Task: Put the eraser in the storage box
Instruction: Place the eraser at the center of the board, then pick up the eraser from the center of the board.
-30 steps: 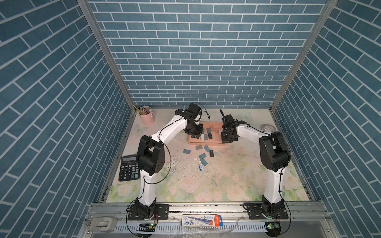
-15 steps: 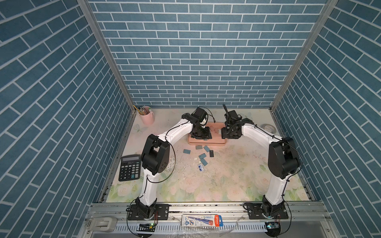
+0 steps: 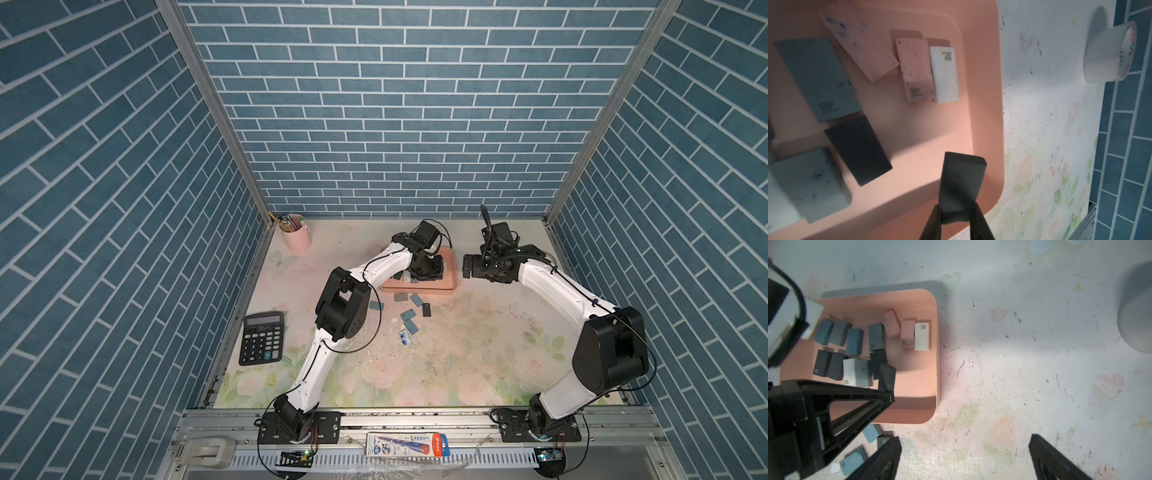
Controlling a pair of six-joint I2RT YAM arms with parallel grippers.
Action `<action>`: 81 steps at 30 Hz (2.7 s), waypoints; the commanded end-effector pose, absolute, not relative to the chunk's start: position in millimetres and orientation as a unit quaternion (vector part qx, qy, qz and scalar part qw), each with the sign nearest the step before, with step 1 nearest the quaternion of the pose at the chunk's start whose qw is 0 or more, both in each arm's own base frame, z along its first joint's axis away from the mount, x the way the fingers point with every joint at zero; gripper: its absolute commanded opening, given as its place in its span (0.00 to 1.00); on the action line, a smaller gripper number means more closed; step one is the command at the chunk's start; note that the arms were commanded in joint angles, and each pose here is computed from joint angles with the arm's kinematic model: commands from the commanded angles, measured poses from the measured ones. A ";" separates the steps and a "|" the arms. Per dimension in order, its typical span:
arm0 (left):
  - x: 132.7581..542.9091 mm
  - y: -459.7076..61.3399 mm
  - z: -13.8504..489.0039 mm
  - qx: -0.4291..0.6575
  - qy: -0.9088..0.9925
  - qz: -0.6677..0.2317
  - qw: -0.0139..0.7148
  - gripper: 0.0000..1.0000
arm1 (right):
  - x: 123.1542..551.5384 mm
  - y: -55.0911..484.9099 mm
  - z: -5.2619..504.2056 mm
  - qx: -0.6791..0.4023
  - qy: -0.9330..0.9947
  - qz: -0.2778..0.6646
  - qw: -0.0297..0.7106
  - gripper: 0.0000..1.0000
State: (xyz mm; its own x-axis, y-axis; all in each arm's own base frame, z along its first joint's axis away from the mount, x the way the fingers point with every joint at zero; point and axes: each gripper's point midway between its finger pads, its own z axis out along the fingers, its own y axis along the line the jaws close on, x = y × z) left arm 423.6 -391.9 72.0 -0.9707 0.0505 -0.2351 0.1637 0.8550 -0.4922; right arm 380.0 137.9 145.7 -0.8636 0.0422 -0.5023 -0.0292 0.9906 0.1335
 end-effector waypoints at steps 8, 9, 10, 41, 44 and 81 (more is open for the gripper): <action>436.8 -385.2 39.2 0.023 0.971 -0.211 0.113 0.17 | 373.4 122.8 151.0 0.027 0.958 0.082 0.273 0.99; 436.5 -386.1 36.8 0.023 0.972 -0.209 0.109 0.17 | 373.2 123.1 151.2 0.026 0.958 0.083 0.274 0.99; 437.1 -385.7 32.7 0.023 0.973 -0.206 0.105 0.17 | 373.3 122.7 151.4 0.026 0.958 0.084 0.274 0.99; 445.6 -381.9 59.1 0.013 0.972 -0.196 0.129 0.41 | 368.0 121.4 159.7 0.026 0.954 0.095 0.284 0.99; 446.8 -386.2 75.2 0.015 0.967 -0.213 0.139 0.43 | 366.7 120.6 162.8 0.026 0.953 0.095 0.288 0.99; 327.3 -150.7 222.4 -0.026 0.924 -0.181 0.335 1.00 | 312.8 280.5 42.0 -0.112 0.980 0.044 0.159 0.58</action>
State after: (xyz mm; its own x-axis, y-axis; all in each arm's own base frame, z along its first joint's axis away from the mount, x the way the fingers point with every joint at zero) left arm 323.6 -148.0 218.8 -0.7904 -0.1594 -0.5915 0.0425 0.9490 -0.3125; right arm 306.3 280.0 42.8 -0.9137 -0.2483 -0.3217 -0.2830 0.9569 0.0652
